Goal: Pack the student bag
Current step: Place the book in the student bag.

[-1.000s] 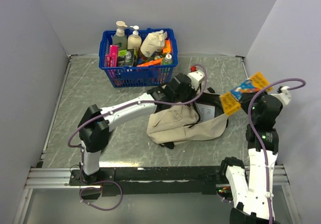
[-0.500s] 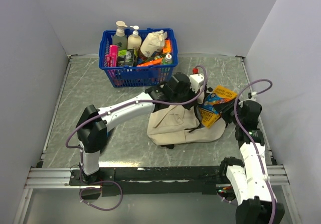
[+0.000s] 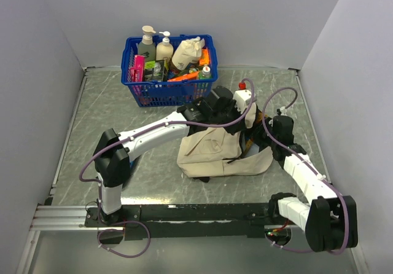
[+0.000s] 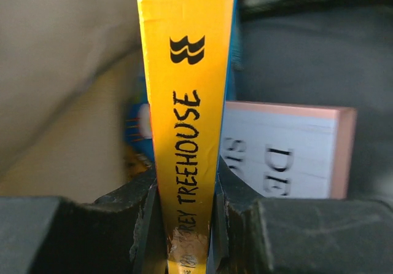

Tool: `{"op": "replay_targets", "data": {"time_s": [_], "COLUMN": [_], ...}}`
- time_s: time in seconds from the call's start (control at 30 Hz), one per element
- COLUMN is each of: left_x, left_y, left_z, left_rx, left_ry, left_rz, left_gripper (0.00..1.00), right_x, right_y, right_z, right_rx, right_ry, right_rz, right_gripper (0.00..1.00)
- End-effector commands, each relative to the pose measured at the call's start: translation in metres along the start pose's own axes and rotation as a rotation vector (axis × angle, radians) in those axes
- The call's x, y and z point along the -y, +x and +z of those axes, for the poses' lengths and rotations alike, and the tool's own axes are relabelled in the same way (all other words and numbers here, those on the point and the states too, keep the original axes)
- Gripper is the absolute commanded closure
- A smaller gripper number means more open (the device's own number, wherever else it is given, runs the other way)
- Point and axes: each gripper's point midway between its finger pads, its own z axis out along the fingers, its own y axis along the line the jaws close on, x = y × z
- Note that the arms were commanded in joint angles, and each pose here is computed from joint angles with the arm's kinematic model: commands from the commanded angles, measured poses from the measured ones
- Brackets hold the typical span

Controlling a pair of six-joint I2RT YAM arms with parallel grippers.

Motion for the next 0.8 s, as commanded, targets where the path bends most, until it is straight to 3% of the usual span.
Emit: {"op": "replay_targets", "data": {"time_s": [0.0,0.03,0.17,0.23,0.27,0.3,0.47,0.63,0.73,0.77], "left_x": [0.015,0.014,0.012,0.010,0.009,0.009,-0.004,-0.017,-0.032,-0.034], "left_y": [-0.033,-0.033,-0.034,-0.036,-0.037,-0.038,-0.049,-0.067,-0.070,-0.068], "left_z": [-0.015,-0.016,-0.018,-0.021,-0.022,-0.025,-0.037,-0.059,-0.069,-0.070], "left_rx": [0.076,0.075,0.074,0.077,0.077,0.079,0.094,0.129,0.144,0.144], "left_ry": [0.036,0.034,0.028,0.021,0.017,0.019,0.015,-0.002,-0.025,-0.023], "left_rz": [0.029,0.032,0.033,0.035,0.033,0.035,0.024,0.037,0.027,0.018], "left_gripper": [0.99,0.99,0.99,0.99,0.99,0.99,0.99,0.99,0.99,0.99], "right_x": [0.024,0.035,0.037,0.031,0.024,0.019,-0.014,-0.007,0.002,0.006], "right_y": [0.001,0.009,0.005,-0.006,-0.016,-0.023,-0.062,-0.077,-0.078,-0.074], "right_z": [0.003,0.001,-0.008,-0.022,-0.029,-0.036,-0.082,-0.108,-0.106,-0.101], "right_rx": [-0.021,-0.057,-0.047,0.002,0.034,0.060,0.207,0.306,0.311,0.289], "right_ry": [0.142,0.190,0.204,0.200,0.187,0.179,0.158,0.248,0.290,0.298], "right_rz": [-0.065,-0.065,-0.123,-0.131,-0.141,-0.145,-0.190,-0.157,-0.161,-0.161], "right_gripper": [0.99,0.91,0.84,0.69,0.56,0.01,0.00,0.01,0.10,0.21]}}
